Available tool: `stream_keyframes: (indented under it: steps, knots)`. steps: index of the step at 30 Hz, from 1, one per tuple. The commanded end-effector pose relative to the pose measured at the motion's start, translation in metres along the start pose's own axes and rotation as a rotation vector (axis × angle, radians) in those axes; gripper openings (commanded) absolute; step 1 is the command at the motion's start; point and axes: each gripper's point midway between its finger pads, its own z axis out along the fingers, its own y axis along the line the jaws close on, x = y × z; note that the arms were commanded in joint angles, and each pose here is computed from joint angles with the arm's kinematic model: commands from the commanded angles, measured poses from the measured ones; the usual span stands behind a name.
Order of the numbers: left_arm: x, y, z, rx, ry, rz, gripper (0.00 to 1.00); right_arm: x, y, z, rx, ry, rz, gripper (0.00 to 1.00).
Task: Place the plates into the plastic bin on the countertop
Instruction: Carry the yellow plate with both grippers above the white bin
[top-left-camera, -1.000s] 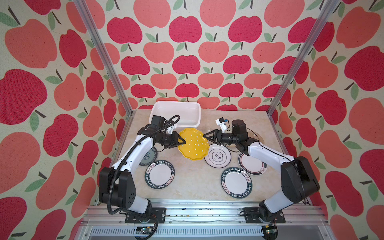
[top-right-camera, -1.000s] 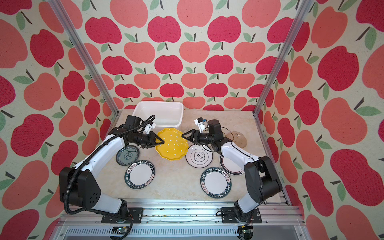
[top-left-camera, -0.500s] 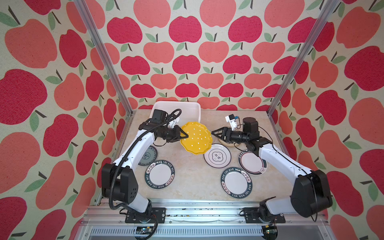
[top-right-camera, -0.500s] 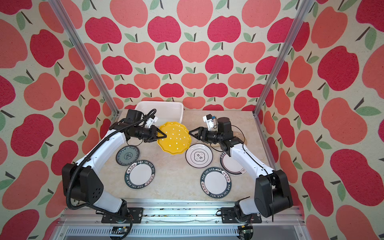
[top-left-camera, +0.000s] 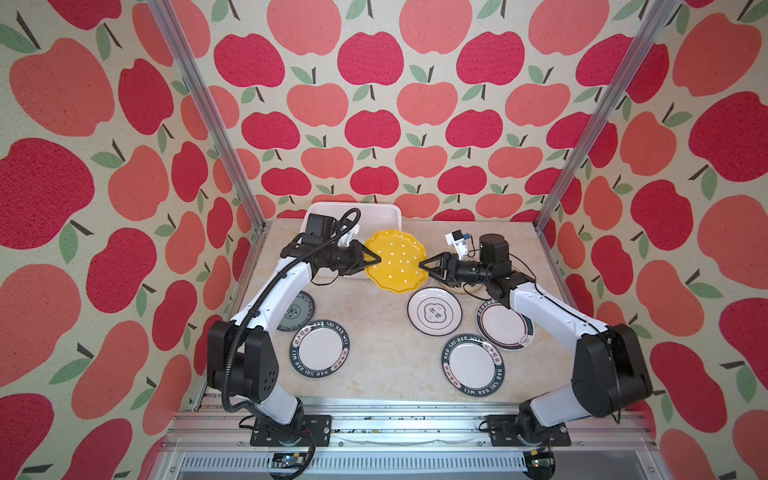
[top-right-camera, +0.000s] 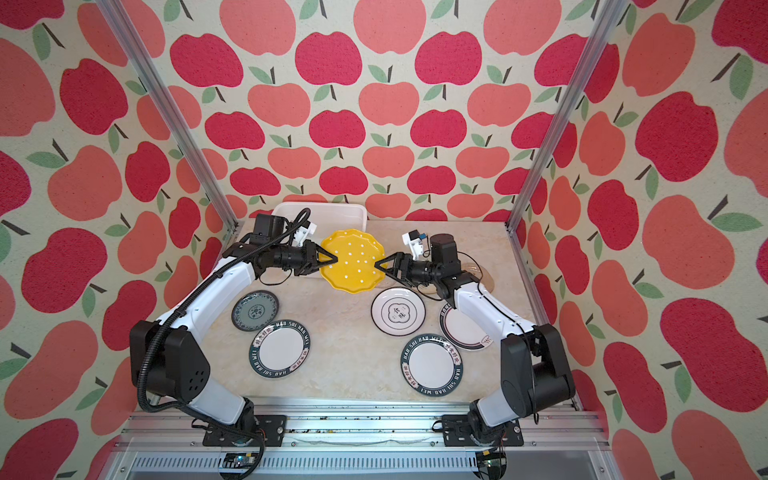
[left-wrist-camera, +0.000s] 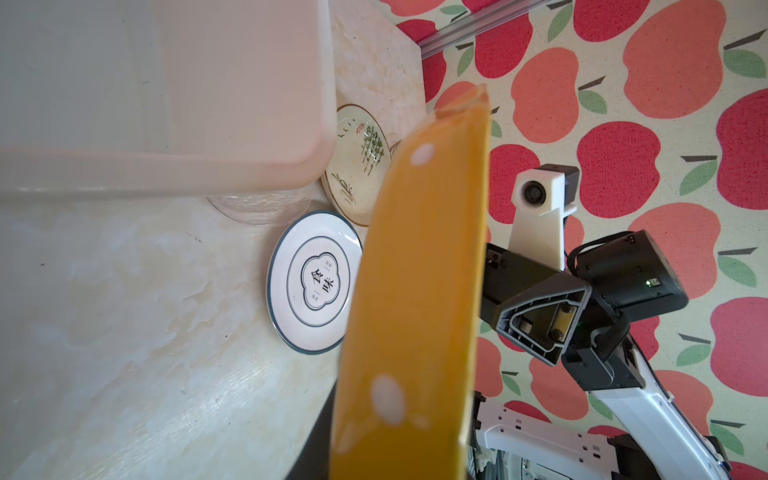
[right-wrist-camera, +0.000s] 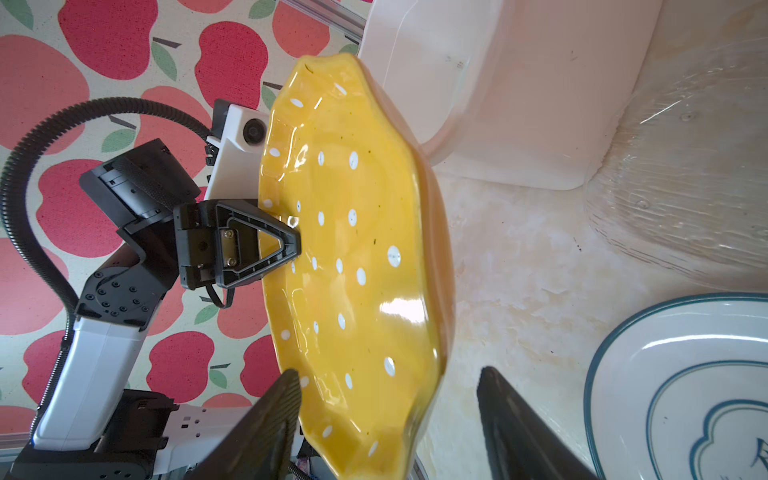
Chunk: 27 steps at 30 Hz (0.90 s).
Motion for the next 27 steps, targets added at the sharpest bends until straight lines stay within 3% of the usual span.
stream_keyframes:
  steps: [1, 7, 15, 19, 21, 25, 27]
  knots:
    - [-0.019, -0.043, -0.006, 0.147, -0.046, 0.094, 0.00, -0.005, 0.005, 0.007, -0.053, -0.006, 0.010, 0.69]
    - [-0.022, -0.043, 0.000, 0.160, -0.035, 0.079, 0.00, -0.016, 0.016, 0.024, -0.131, -0.005, 0.010, 0.58]
    - [-0.027, -0.037, 0.004, 0.140, -0.047, 0.047, 0.00, -0.037, 0.020, 0.028, -0.119, -0.075, -0.011, 0.25]
    - [-0.029, -0.034, 0.005, 0.129, -0.051, 0.039, 0.00, -0.044, 0.025, 0.028, -0.089, -0.082, -0.041, 0.15]
    - [-0.031, -0.031, 0.004, 0.111, -0.066, 0.031, 0.11, -0.048, 0.028, 0.026, -0.076, -0.090, -0.052, 0.09]
    - [-0.036, -0.025, -0.001, 0.100, -0.107, 0.009, 0.16, -0.056, 0.033, 0.025, -0.012, -0.114, -0.083, 0.00]
    - [-0.039, -0.023, -0.004, 0.104, -0.129, 0.000, 0.28, -0.060, 0.038, 0.025, 0.010, -0.124, -0.100, 0.00]
